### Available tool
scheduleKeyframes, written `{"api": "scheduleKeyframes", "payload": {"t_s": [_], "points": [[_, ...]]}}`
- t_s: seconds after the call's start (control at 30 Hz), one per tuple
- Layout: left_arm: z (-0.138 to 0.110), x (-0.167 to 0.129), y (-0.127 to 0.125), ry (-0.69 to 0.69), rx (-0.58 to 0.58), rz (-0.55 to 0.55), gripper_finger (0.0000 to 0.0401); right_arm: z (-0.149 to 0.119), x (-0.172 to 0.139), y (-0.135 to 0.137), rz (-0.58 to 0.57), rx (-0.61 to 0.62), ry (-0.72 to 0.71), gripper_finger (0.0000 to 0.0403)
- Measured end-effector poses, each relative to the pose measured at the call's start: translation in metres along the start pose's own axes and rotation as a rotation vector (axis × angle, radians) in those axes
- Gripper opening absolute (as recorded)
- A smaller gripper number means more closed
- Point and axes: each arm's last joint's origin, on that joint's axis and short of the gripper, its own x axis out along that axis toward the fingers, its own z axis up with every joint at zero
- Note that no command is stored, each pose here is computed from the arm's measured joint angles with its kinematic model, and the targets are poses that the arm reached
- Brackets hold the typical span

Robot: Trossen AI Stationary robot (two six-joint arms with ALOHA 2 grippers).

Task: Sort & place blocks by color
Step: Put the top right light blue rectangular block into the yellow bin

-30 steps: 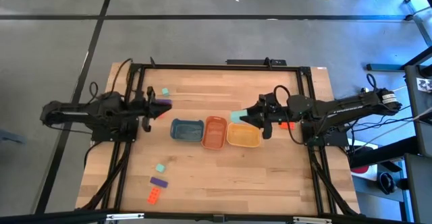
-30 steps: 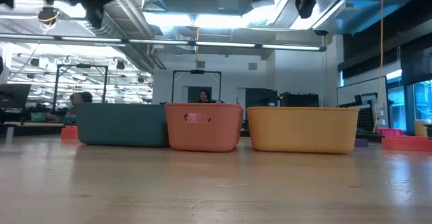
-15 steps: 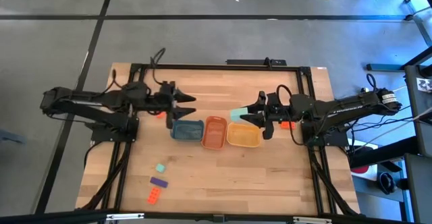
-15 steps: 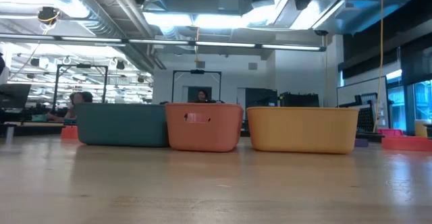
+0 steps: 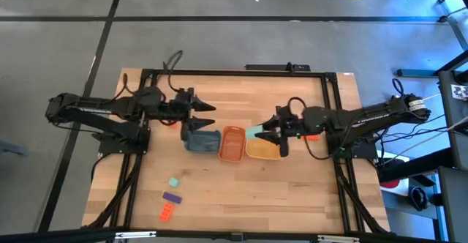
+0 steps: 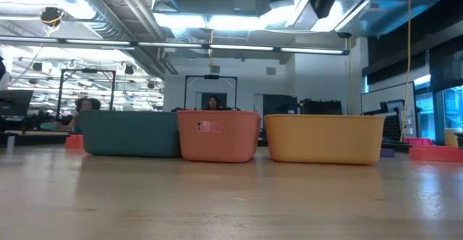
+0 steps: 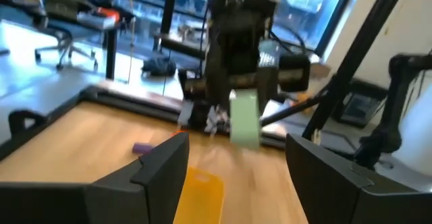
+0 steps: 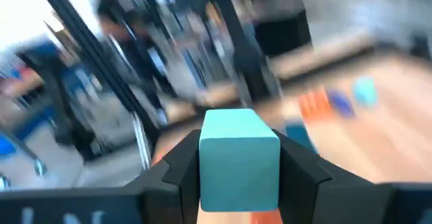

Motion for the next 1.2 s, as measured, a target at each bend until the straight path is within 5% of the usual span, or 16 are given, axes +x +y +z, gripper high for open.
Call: {"api": "scheduleKeyframes", "payload": {"t_s": [0.23, 0.47, 0.83, 1.2], "points": [[0.019, -0.027, -0.004, -0.119, -0.002, 0.023, 0.0238, 0.0, 0.028, 0.006, -0.301, -0.022, 0.592, 0.0137], [0.029, -0.044, -0.005, -0.194, -0.009, 0.054, 0.0238, -0.037, 0.054, -0.01, -0.52, -0.087, 1.024, 0.0137], [0.03, -0.046, -0.005, -0.2, -0.01, 0.053, 0.0238, -0.08, 0.089, -0.041, -0.564, -0.185, 1.236, 0.0149], [0.03, -0.046, -0.005, -0.201, -0.01, 0.058, 0.0238, -0.084, 0.097, -0.046, -0.544, -0.198, 1.22, 0.0153]]}}
